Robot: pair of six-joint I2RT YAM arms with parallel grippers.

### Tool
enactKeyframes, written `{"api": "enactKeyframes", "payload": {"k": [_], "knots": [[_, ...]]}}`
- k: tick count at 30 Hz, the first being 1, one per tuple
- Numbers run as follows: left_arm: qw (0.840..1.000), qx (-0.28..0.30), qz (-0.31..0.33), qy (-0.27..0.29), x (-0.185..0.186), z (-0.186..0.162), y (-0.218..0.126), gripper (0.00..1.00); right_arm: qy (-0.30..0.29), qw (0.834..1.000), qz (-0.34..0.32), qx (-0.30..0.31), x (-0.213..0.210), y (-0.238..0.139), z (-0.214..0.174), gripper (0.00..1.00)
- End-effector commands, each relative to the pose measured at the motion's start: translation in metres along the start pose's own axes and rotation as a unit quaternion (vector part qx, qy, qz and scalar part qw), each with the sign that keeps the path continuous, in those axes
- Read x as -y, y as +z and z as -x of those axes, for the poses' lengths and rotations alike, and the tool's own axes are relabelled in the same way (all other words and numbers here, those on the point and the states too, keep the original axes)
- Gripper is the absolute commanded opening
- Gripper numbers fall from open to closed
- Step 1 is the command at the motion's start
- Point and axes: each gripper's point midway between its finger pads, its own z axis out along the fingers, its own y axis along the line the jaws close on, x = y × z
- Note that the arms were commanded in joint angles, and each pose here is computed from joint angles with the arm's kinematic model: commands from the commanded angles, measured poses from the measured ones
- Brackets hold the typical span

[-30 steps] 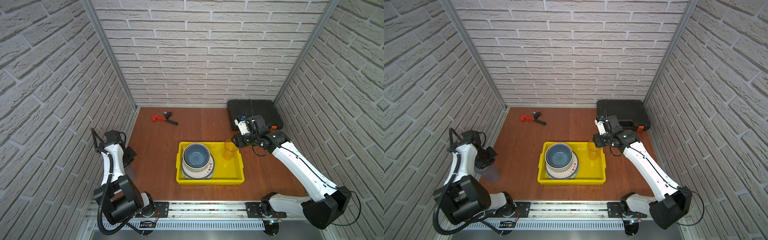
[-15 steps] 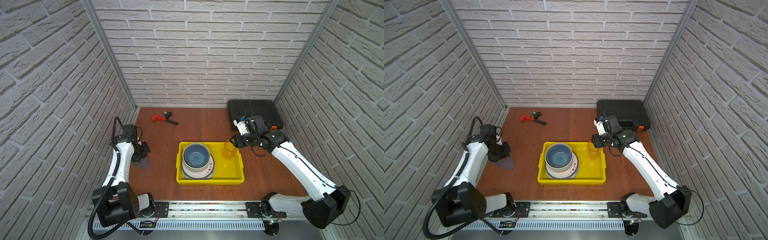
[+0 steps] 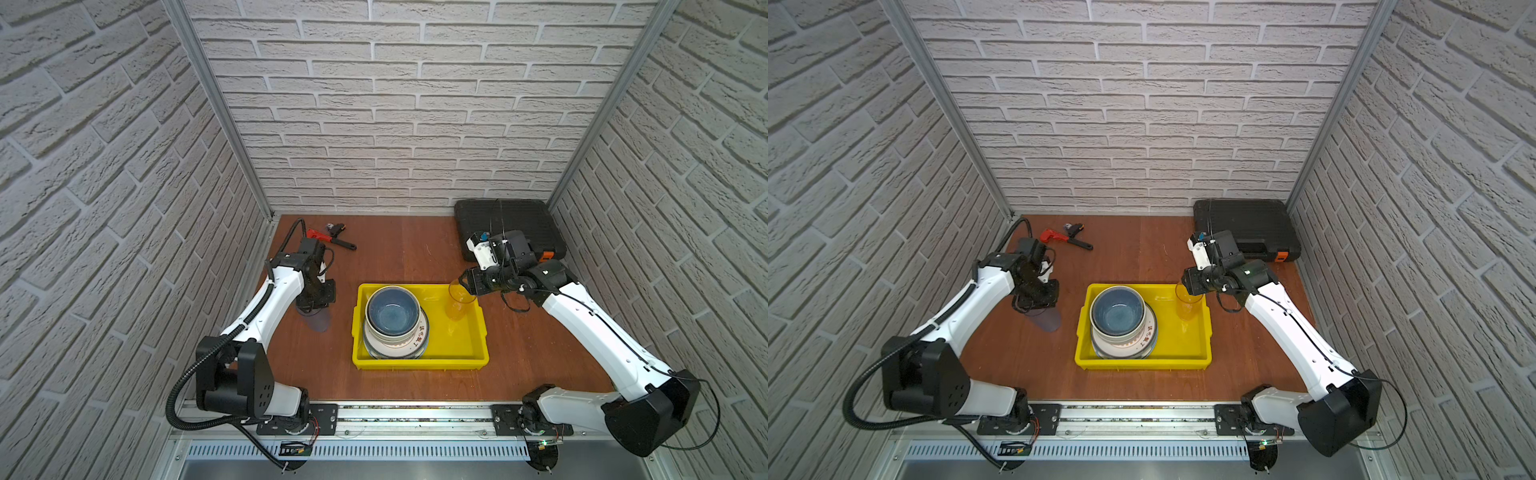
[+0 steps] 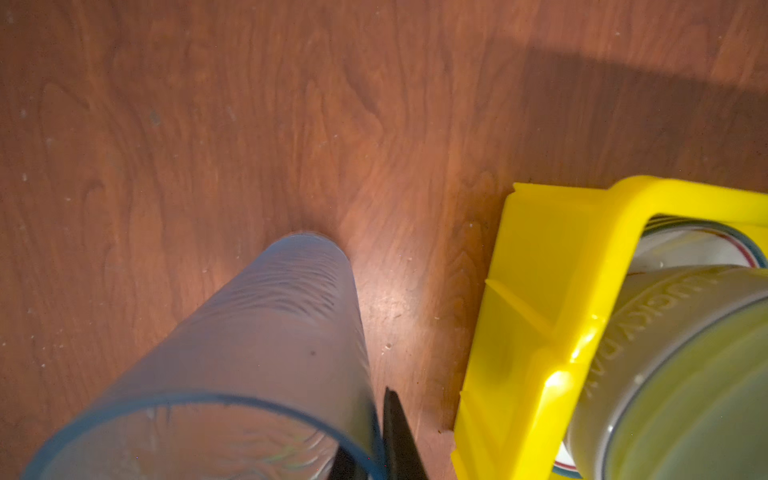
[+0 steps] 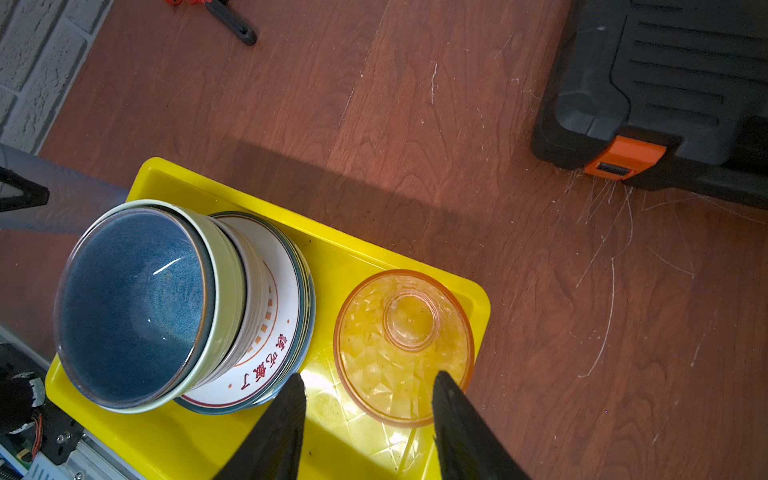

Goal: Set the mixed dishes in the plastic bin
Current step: 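Close the left gripper on the frosted blue-grey cup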

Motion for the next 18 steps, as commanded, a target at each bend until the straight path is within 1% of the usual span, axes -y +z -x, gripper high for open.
{"api": "enactKeyframes", "payload": {"k": [1, 4, 7, 9, 12, 16, 18], "knots": [[1.000, -0.008, 0.000, 0.020, 0.011, 0.003, 0.001, 0.09, 0.007, 1.000, -0.004, 0.008, 0.003, 0.002, 0.001, 0.51], [1.000, -0.008, 0.000, 0.020, 0.014, 0.005, -0.002, 0.17, 0.007, 1.000, -0.006, 0.007, 0.004, 0.003, 0.000, 0.51], [1.000, -0.001, -0.014, 0.023, 0.020, 0.008, -0.011, 0.29, 0.008, 1.000, -0.005, 0.007, 0.004, 0.004, 0.000, 0.51], [0.999, 0.008, -0.025, 0.025, 0.025, 0.010, -0.021, 0.37, 0.009, 1.000, -0.003, 0.007, 0.003, 0.005, 0.001, 0.51], [0.999, 0.031, -0.030, 0.021, 0.026, 0.015, -0.039, 0.45, 0.009, 1.000, -0.001, 0.008, 0.002, 0.006, 0.002, 0.51], [0.997, 0.068, -0.033, 0.004, 0.019, 0.021, -0.066, 0.48, 0.010, 1.000, 0.000, 0.007, 0.002, 0.007, 0.003, 0.51], [0.996, 0.088, -0.012, -0.005, 0.007, 0.020, -0.079, 0.49, 0.008, 1.000, 0.000, 0.008, 0.002, 0.005, 0.004, 0.51]]}}
